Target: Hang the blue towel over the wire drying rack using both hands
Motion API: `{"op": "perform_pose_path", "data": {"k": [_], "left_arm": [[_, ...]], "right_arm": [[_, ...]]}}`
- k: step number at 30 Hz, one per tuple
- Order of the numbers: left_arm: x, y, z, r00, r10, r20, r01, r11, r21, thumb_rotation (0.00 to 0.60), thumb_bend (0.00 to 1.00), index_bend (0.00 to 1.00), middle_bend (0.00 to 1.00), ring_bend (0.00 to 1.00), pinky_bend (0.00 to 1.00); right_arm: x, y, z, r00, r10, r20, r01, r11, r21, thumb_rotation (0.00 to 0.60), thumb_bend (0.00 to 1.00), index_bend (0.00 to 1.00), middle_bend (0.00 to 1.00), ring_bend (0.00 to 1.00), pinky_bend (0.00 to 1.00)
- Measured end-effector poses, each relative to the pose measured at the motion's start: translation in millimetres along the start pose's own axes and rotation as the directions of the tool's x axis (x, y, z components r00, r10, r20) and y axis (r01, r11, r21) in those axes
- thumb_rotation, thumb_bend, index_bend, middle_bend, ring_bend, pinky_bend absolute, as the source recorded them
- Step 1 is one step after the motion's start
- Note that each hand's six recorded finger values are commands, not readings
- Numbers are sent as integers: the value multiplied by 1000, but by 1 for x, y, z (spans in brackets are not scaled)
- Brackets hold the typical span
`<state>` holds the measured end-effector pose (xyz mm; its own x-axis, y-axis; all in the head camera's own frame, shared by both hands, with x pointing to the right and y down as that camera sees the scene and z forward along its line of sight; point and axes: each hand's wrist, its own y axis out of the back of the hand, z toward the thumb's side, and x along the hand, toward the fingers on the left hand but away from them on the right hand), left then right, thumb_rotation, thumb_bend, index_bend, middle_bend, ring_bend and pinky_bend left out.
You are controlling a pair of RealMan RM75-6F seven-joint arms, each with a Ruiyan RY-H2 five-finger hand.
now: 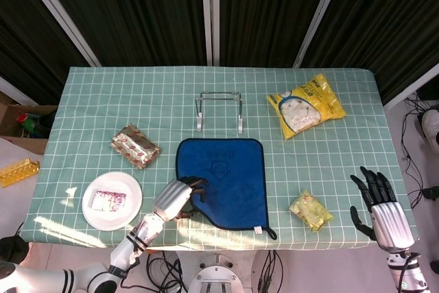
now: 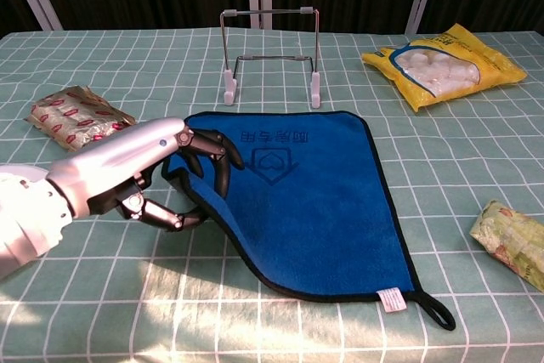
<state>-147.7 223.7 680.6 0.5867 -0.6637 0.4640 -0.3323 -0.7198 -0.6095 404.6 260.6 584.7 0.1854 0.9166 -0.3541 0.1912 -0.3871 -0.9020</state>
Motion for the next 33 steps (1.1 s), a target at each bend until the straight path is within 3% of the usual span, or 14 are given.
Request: {"op": "perform_pose_path", "data": {"k": [5, 12, 23, 33], "left_arm": [[7, 5, 5, 1000, -4, -12, 4, 1000, 9, 600, 507, 707, 282, 271, 355], [18, 16, 17, 999, 8, -31, -8, 1000, 1, 600, 529, 729, 288, 271, 355], [38, 29, 37, 999, 7, -49, -7, 1000, -1, 600, 530, 758, 295, 272, 355], [46, 43, 42, 994, 51, -100, -54, 998, -21, 600, 531, 780, 296, 272, 355]], "right_arm": [[-2, -35, 8, 993, 120, 3, -120, 993, 16, 600, 293, 109, 0, 0, 0], [-16, -71, 32, 975, 218, -41, -216, 975, 50, 600, 192, 107, 0, 0, 0], [-34, -101, 75, 959, 257, -120, -257, 966, 18, 600, 181, 103, 0, 0, 0], [-37, -118, 104, 951, 261, -166, -272, 961, -47, 600, 176, 110, 0, 0, 0]]}}
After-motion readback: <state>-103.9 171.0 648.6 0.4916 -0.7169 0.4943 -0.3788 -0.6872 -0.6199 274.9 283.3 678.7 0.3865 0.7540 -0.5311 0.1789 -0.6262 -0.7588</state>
